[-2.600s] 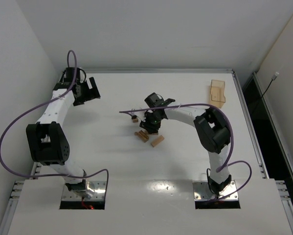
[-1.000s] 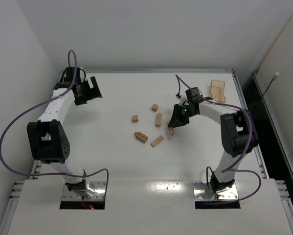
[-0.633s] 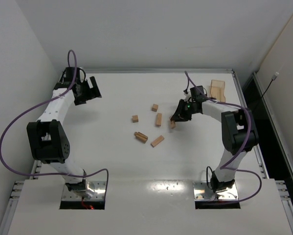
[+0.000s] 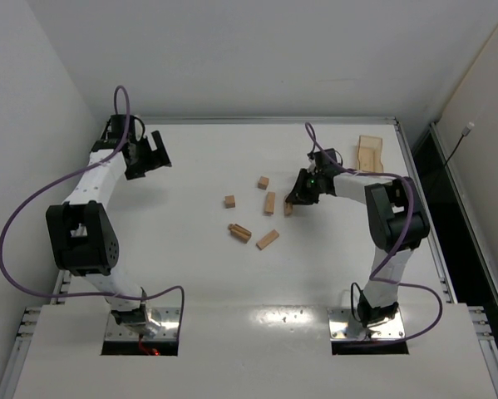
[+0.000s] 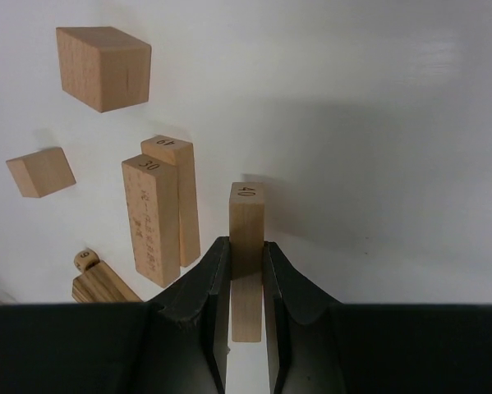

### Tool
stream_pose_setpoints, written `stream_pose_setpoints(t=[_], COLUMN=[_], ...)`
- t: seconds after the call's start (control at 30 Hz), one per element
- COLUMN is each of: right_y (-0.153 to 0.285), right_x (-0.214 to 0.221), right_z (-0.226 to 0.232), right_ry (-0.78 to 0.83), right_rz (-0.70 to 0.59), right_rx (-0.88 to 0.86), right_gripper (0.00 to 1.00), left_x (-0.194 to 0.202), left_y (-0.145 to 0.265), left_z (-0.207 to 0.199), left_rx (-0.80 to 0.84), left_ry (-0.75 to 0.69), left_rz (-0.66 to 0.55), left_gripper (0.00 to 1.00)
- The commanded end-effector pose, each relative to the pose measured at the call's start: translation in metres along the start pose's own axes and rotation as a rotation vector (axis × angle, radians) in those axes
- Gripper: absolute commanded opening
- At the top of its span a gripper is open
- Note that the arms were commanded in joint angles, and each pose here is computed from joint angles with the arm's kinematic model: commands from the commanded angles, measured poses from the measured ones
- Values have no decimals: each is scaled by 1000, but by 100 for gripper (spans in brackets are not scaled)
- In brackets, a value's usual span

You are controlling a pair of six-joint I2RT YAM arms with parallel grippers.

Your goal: Build the wood block tower

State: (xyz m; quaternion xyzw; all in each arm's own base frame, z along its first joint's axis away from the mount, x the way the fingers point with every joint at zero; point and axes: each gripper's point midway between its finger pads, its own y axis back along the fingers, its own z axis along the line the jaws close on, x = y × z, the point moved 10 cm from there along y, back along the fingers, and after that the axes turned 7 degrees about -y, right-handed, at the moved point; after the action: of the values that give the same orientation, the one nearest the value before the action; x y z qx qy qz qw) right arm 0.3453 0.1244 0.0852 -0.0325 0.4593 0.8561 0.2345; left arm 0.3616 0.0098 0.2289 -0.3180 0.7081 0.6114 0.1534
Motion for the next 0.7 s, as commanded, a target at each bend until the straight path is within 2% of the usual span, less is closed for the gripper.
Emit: stream_pose_setpoints(t=[0.0, 0.67], right_y=[-9, -38], right_x=[2, 8], right_z=[12, 36], right_ry=[8, 21], right_rz=[-20, 18], right_rx=[-42, -71], right_gripper=[0, 0], left_x=[-18, -18], left_y=[5, 0], left_z=[4, 18], left_rx=[-6, -14], left_ry=[15, 44], left_rz=[-68, -54], left_gripper=[87, 87])
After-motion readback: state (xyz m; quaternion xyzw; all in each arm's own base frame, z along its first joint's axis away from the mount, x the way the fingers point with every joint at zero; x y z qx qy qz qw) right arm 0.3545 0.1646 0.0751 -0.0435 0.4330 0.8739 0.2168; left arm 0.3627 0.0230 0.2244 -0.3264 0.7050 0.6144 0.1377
